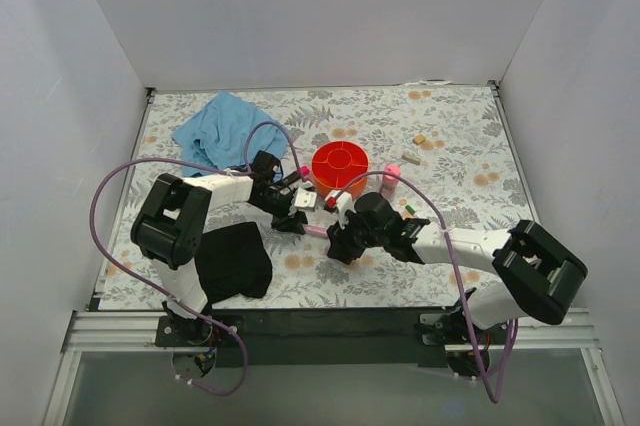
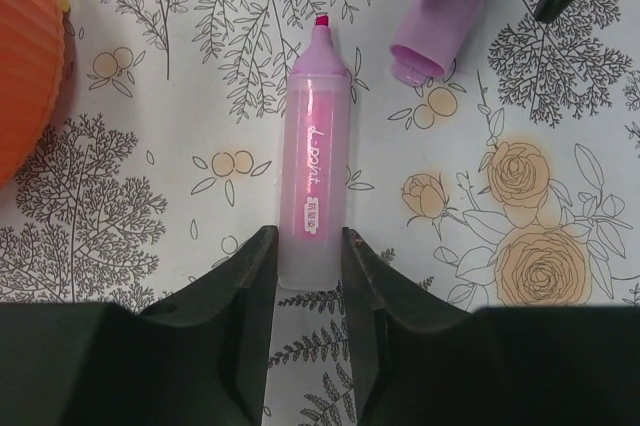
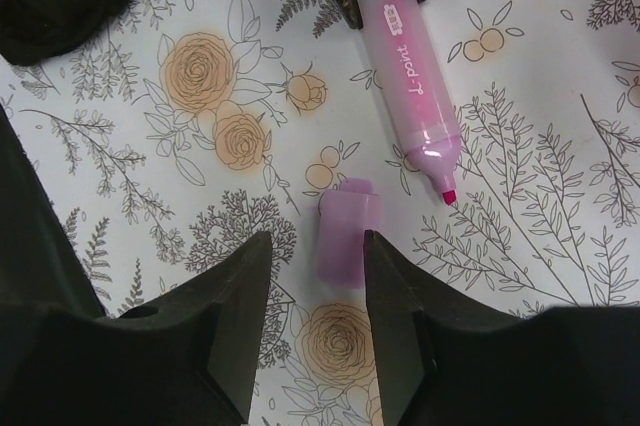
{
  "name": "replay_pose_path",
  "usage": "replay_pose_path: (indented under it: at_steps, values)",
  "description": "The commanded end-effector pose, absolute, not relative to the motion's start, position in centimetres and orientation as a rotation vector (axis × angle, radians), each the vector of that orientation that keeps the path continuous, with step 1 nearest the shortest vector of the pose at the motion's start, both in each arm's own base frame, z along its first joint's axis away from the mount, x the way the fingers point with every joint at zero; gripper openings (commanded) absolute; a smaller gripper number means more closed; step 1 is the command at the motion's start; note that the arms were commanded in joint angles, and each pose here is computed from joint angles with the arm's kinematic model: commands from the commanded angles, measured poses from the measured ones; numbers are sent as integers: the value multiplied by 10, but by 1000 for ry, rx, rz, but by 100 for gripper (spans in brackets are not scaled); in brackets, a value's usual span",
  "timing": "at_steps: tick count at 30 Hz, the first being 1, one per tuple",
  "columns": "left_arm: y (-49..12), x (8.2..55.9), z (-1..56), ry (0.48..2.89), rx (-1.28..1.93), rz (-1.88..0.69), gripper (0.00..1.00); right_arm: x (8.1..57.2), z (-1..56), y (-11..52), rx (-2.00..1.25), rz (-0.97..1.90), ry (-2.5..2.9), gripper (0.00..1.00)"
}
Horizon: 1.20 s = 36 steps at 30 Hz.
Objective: Sort the stationery into containers
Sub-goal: Close the pen cap on the pen.
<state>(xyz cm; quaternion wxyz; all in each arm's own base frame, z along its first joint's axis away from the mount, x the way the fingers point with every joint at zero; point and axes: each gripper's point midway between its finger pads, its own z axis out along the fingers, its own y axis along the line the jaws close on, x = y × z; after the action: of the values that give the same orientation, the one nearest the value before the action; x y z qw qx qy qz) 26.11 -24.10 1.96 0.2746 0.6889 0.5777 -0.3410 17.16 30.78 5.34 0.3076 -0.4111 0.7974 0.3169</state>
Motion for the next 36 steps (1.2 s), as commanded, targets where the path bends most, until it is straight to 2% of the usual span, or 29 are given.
replay_pose_path:
  at_steps: [1, 7, 12, 17, 32, 33, 34, 35, 36]
  values:
    - [-212, 255, 1, 1722, 1875, -863, 15, 184, 62, 325, -1091, 850, 2034, 51]
    - [-210, 252, 1, 1739, 1862, -886, 10, 180, 49, 325, -1118, 829, 2047, 49]
    - [-207, 247, -3, 1766, 1860, -905, 4, 177, 43, 324, -1161, 804, 2035, 44]
    - [-200, 244, -1, 1773, 1864, -903, 3, 173, 40, 320, -1197, 796, 2019, 40]
    - [-179, 230, 5, 1809, 1823, -926, 1, 154, 27, 314, -1419, 687, 1853, 41]
    - [-177, 230, 7, 1783, 1829, -924, 1, 153, 25, 312, -1426, 680, 1855, 36]
    - [-176, 226, 7, 1775, 1833, -933, 0, 153, 25, 312, -1431, 675, 1848, 27]
    - [-175, 221, 9, 1769, 1832, -936, 0, 154, 25, 312, -1445, 667, 1830, 13]
    - [-172, 220, 8, 1763, 1837, -930, 0, 155, 26, 312, -1454, 661, 1818, 8]
